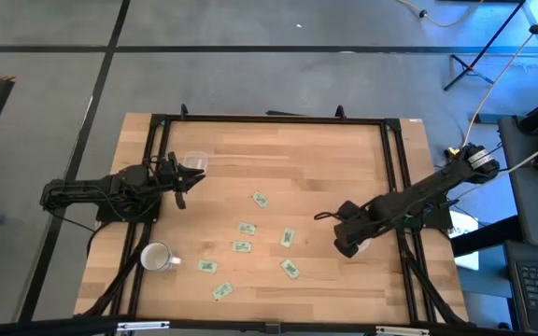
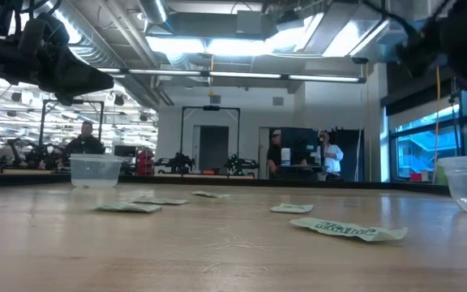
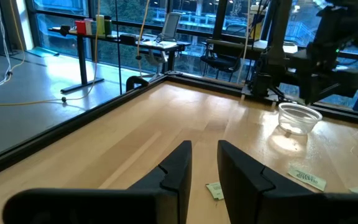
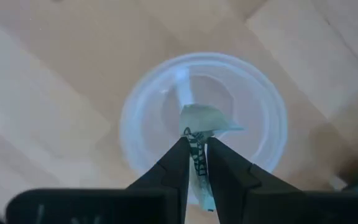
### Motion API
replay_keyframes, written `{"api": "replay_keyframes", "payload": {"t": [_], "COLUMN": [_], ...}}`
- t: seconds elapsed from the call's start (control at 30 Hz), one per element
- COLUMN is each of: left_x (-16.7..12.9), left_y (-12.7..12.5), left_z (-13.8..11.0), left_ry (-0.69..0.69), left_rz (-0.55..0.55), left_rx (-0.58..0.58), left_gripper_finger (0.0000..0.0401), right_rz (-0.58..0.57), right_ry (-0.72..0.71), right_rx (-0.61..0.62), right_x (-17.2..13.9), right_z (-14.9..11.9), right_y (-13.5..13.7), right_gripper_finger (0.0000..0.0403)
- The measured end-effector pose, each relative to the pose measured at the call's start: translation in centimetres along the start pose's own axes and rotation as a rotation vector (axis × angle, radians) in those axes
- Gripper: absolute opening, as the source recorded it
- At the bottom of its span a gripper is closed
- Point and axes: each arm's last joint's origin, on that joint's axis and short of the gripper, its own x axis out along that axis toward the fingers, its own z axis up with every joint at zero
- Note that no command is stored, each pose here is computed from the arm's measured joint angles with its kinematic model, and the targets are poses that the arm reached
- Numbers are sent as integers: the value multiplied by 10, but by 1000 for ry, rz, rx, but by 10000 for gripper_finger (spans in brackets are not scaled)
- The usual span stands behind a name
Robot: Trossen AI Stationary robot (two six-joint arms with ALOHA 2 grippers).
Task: Pick and place Stevia / Truvia into bins
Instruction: Put the stevia packet into the round transparent container
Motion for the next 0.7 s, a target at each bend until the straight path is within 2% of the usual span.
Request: {"api": "replay_keyframes", "payload": {"t": [0.13, 0.53, 0.7], "left_x": [0, 0, 0], "left_y": [0, 0, 0], "left_z": [0, 0, 0], "left_ry": [0, 0, 0], "left_rz": [0, 0, 0], "left_rx": [0, 0, 0], "left_gripper_finger": [72, 72, 72], "right_rz": [-34, 12, 7], "right_ry": [11, -4, 5], "right_rx": [23, 24, 23], "right_x": [13, 36, 39], "right_z": [-1, -2, -3], "right_y": [-1, -2, -4], "right_gripper_finger": [59, 60, 78]}}
